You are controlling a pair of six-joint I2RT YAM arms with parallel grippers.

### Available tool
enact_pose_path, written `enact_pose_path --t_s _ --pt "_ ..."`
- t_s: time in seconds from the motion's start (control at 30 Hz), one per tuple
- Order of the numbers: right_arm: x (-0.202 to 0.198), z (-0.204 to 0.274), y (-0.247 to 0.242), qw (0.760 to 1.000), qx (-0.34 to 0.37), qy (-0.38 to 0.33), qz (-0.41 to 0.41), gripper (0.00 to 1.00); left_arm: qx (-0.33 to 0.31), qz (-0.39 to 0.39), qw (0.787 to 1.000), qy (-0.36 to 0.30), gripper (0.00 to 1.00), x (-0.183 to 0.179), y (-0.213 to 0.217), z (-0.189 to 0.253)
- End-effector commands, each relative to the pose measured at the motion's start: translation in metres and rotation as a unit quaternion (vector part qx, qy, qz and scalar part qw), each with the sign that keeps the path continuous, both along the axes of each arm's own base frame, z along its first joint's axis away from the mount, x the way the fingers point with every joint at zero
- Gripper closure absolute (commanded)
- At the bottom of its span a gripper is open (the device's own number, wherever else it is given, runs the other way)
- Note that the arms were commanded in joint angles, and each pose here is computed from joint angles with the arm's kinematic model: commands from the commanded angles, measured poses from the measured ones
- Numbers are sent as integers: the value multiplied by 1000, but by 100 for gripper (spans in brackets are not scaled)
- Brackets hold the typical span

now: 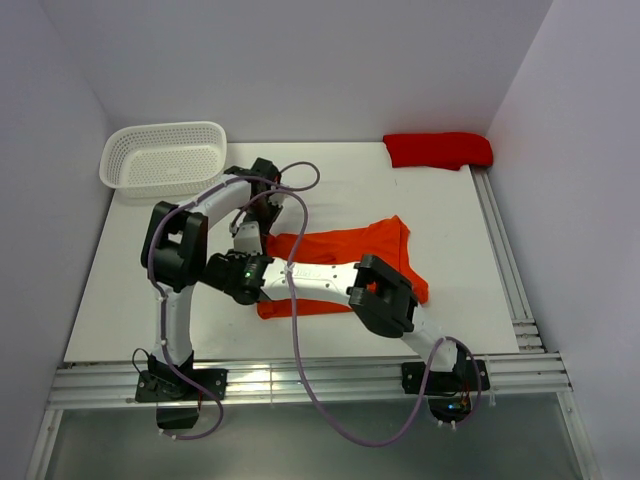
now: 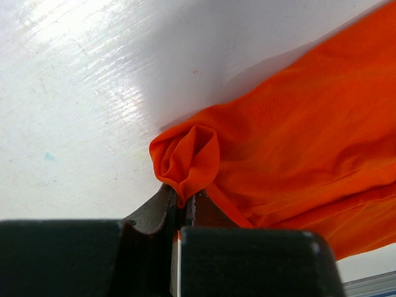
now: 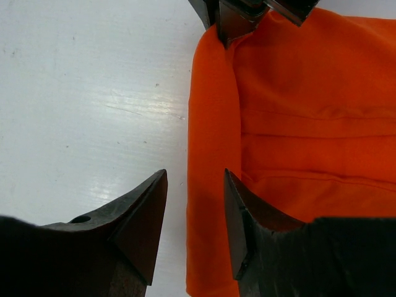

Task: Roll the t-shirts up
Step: Roll the tshirt

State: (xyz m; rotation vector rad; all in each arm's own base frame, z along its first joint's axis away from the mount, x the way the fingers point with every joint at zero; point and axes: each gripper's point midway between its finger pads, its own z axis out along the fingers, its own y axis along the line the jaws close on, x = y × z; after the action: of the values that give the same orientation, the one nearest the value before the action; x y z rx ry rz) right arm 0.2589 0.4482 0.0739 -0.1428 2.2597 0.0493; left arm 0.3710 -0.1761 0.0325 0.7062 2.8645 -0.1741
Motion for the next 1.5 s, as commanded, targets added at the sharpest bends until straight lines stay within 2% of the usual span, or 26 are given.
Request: enact_pose_path --t_s 0.0,0.2,0.47,0.5,0.53,0.63,0.73,0.87,0.9,0.97,1.07,1.1,1.17,1.2,1.23,1.27,1.3,1.37,1.4,1.47 --pt "8 1 3 1000 -6 -19 -6 51 3 1 1000 -8 98 8 -5 4" --pt "3 -20 0 999 -33 3 -10 51 3 1 1000 -12 95 10 -8 6" --pt "-9 -44 -14 998 -49 35 -26 51 -4 2 1000 -13 85 16 -12 13" --pt "-11 -46 -18 997 -57 39 -29 51 -5 2 1000 -11 82 16 -14 13" --pt "-12 -48 -20 997 -59 42 -34 51 -7 1 1000 -13 75 17 -15 15" --pt "-17 -53 -23 996 -62 55 -34 51 -17 -1 1000 -15 61 20 -19 21" --pt "-20 -63 -27 995 -67 67 -34 51 -32 -4 999 -19 51 25 -24 31" --pt "-25 -71 -28 994 -70 79 -33 56 -59 -9 998 -34 41 36 -32 51" --pt "-25 -71 -26 994 -64 81 -32 60 -63 -12 998 -27 39 34 -32 52" --pt "-25 -73 -28 994 -60 87 -33 62 -79 -11 996 -34 37 41 -32 63" --pt "-29 -75 -28 994 -25 106 -26 73 -113 -8 993 -25 36 43 -27 75" --pt "-21 -60 -15 994 26 100 -21 75 -125 -10 992 -25 36 41 -26 83" --pt "-29 -71 -23 990 56 129 -9 76 -150 -13 988 -10 36 34 -17 83" --pt "-18 -48 -8 985 126 115 -4 76 -165 -19 986 -20 35 30 -15 95" --pt "-18 -45 -6 981 154 121 0 76 -174 -16 984 -26 34 31 -8 97" --pt "-27 -59 -16 976 165 144 5 77 -188 -22 982 -11 34 20 -5 91" --pt "-16 -37 -4 963 234 133 4 77 -195 -25 980 -19 34 15 -2 97" --pt "-20 -47 -15 953 265 150 1 78 -201 -30 979 -5 34 4 6 86" --pt "-13 -29 -2 934 326 148 9 78 -202 -31 979 -5 34 1 7 85" --pt "-16 -36 -7 921 355 160 9 78 -206 -32 978 7 34 -7 11 71"
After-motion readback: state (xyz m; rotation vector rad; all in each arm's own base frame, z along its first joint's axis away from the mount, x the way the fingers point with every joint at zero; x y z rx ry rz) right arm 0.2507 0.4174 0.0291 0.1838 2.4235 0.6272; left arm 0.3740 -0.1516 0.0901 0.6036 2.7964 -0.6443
